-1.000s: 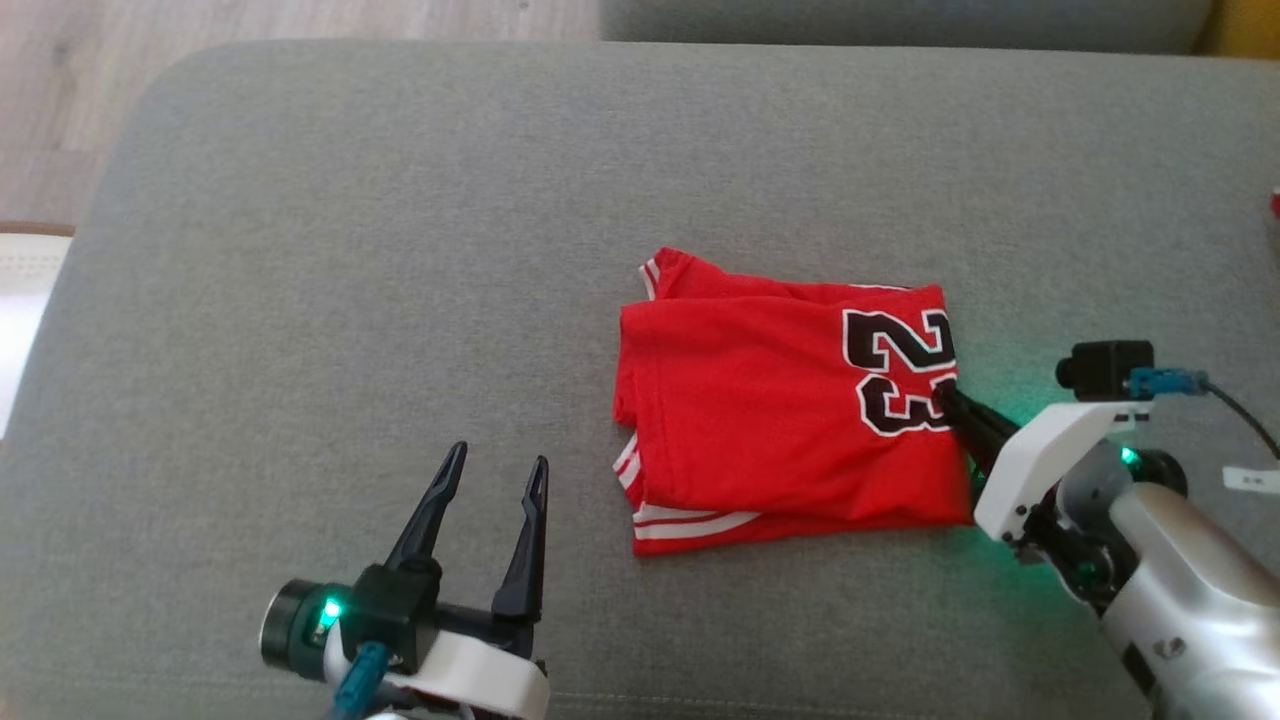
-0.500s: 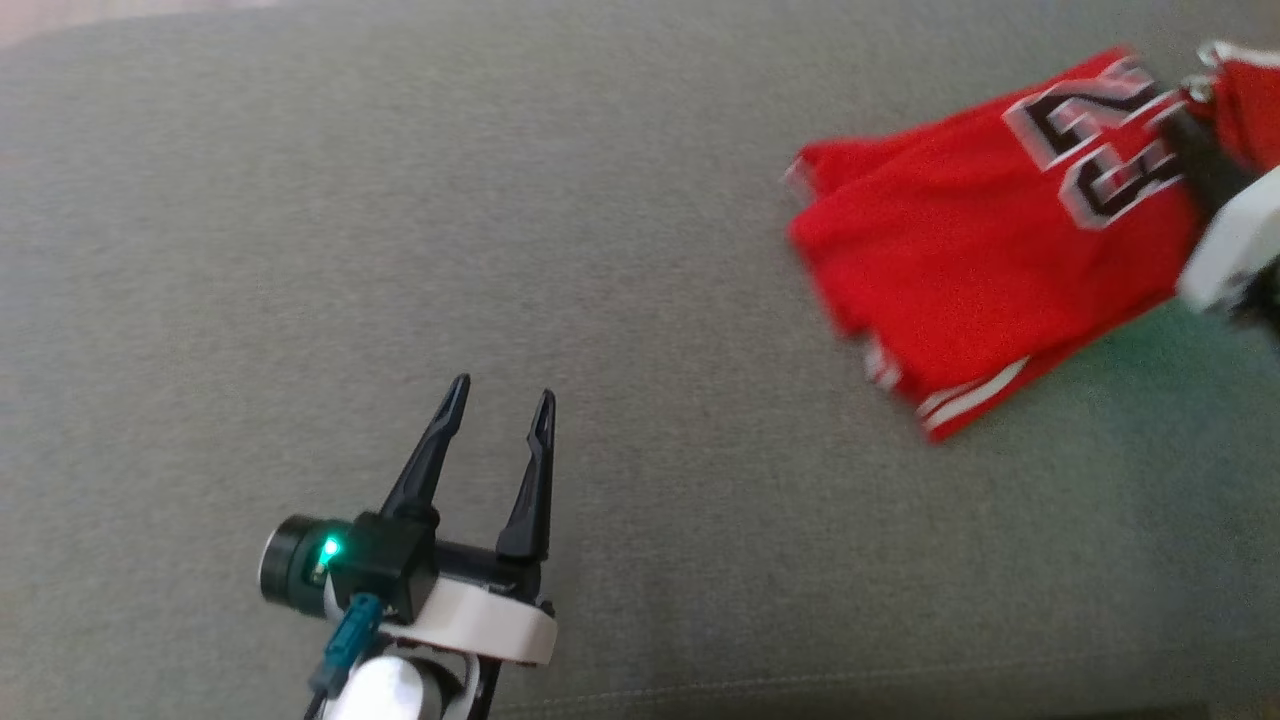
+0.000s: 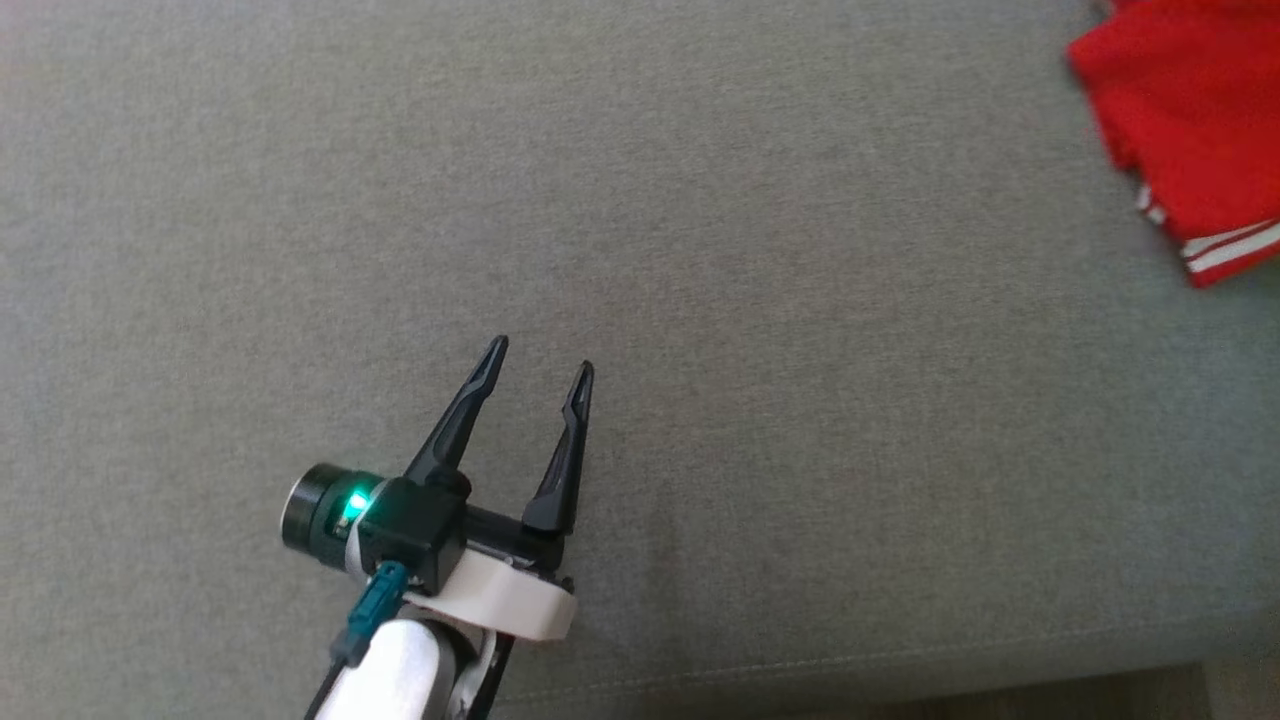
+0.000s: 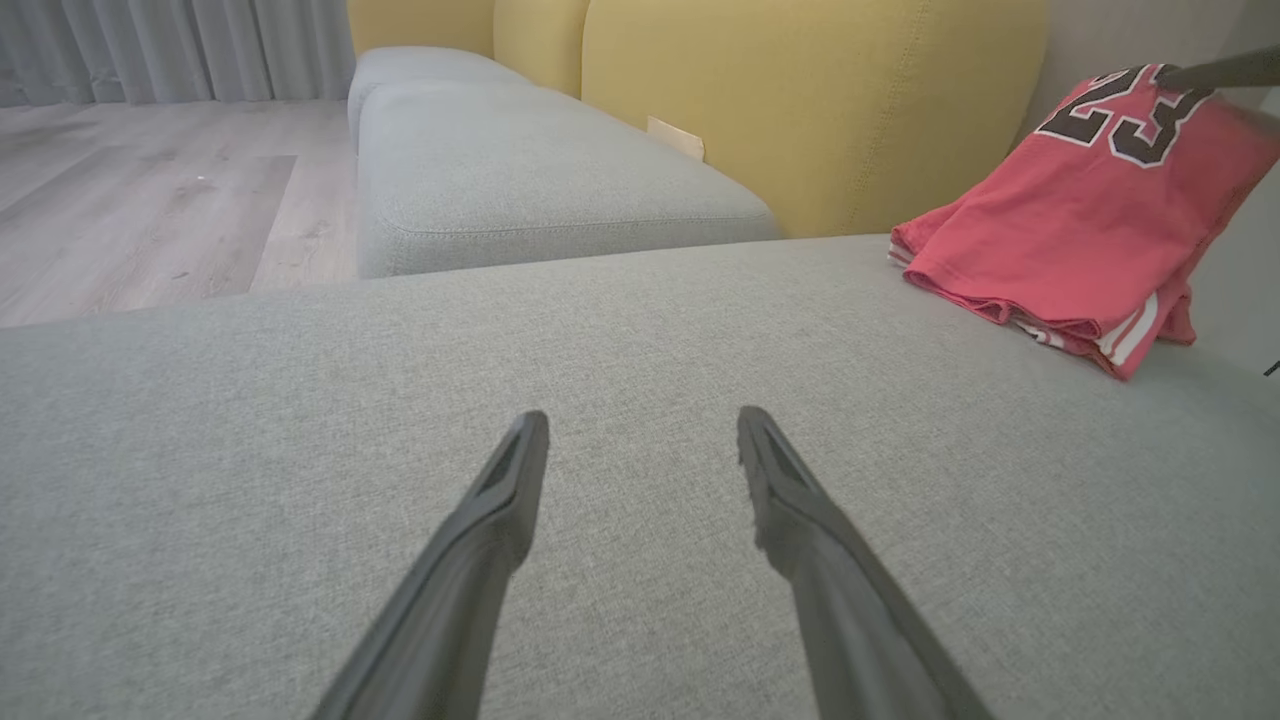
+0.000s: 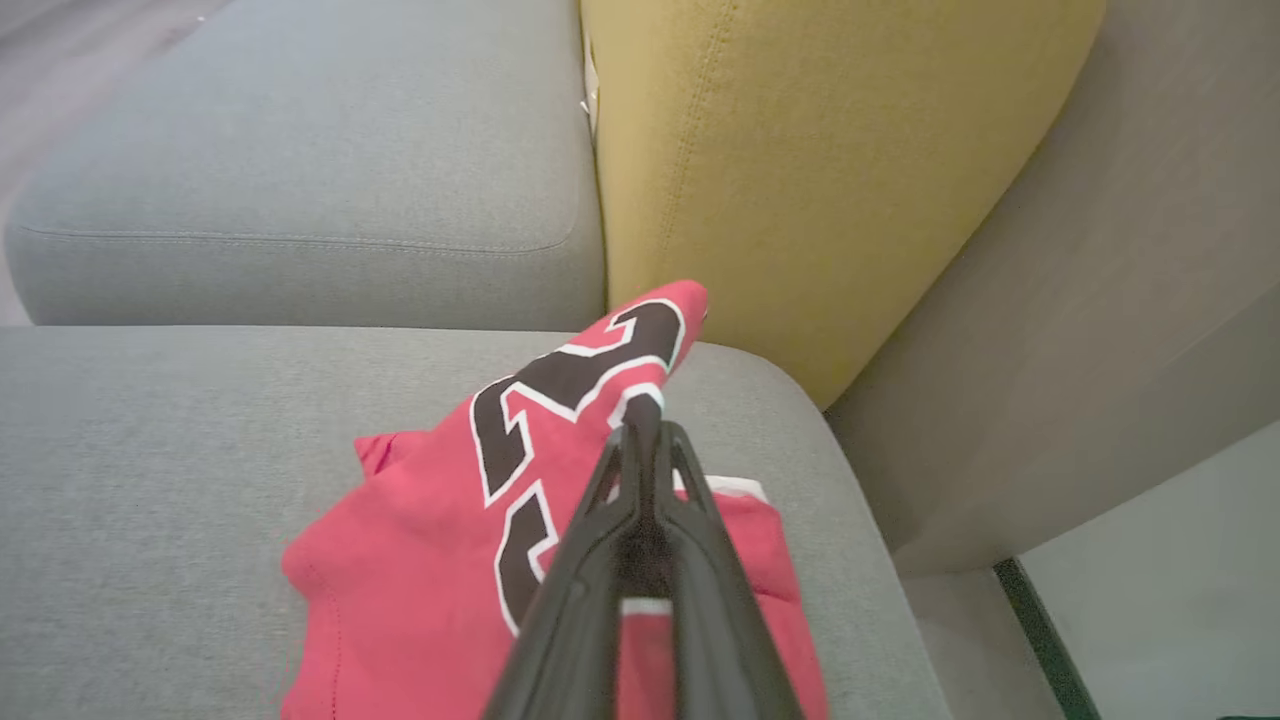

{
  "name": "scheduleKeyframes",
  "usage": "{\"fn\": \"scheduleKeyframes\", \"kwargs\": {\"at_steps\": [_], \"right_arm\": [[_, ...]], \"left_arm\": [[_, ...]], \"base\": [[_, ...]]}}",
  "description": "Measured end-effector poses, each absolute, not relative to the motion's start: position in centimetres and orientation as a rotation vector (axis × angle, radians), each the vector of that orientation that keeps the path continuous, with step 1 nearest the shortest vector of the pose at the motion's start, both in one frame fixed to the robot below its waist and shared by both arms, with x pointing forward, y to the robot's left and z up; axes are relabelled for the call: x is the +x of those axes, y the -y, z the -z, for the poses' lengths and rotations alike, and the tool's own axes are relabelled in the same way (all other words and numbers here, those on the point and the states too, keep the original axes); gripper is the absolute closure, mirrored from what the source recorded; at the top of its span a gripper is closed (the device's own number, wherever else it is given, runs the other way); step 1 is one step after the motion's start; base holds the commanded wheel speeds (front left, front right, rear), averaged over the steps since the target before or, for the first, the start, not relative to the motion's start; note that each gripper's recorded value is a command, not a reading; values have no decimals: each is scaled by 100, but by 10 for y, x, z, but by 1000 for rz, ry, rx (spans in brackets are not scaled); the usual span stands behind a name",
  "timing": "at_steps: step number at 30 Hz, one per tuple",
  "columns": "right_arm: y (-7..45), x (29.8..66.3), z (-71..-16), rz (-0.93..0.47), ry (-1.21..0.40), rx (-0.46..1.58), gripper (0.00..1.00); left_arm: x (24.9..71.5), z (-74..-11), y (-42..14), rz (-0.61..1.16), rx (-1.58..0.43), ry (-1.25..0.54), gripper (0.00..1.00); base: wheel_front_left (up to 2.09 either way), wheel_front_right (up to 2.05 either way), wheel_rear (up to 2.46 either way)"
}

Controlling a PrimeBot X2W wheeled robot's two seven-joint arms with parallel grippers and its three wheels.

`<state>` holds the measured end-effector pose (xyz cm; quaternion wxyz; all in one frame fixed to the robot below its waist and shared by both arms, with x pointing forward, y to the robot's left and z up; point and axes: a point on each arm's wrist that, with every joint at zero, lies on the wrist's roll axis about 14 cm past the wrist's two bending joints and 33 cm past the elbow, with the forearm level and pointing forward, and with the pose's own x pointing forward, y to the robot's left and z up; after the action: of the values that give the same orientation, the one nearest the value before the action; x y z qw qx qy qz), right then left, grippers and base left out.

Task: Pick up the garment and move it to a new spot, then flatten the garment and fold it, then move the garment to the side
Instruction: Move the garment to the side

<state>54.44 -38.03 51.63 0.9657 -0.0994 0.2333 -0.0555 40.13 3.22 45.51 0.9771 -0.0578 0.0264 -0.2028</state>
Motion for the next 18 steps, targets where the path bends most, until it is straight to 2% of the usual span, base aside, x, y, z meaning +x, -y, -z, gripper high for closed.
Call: {"fn": "scheduleKeyframes", "kwargs": {"at_steps": [4,5,6,12,17,18], "right_arm": [[399,546,-519,171,-497,-226,100],[404,544,-519,185,-510,-233,59],[408,544,-520,200,-509,-238,0],[411,537,-540,227,-424,-327,0],[341,518,-510,99,-361,-211,0],[341,518,-510,99,-361,-211,0]], "left_arm": [[402,-453,-39,390,-103,-57,0],[402,-453,-41,385,-101,-58,0],[402,-453,-42,381,-100,-58,0],[396,-463,-49,360,-105,-39,0],[378,-474,-66,285,-101,-27,0],[378,-474,-66,285,-101,-27,0]], "base": [[0,0,0],[0,0,0],[0,0,0],[0,0,0],[0,0,0],[0,0,0]]}}
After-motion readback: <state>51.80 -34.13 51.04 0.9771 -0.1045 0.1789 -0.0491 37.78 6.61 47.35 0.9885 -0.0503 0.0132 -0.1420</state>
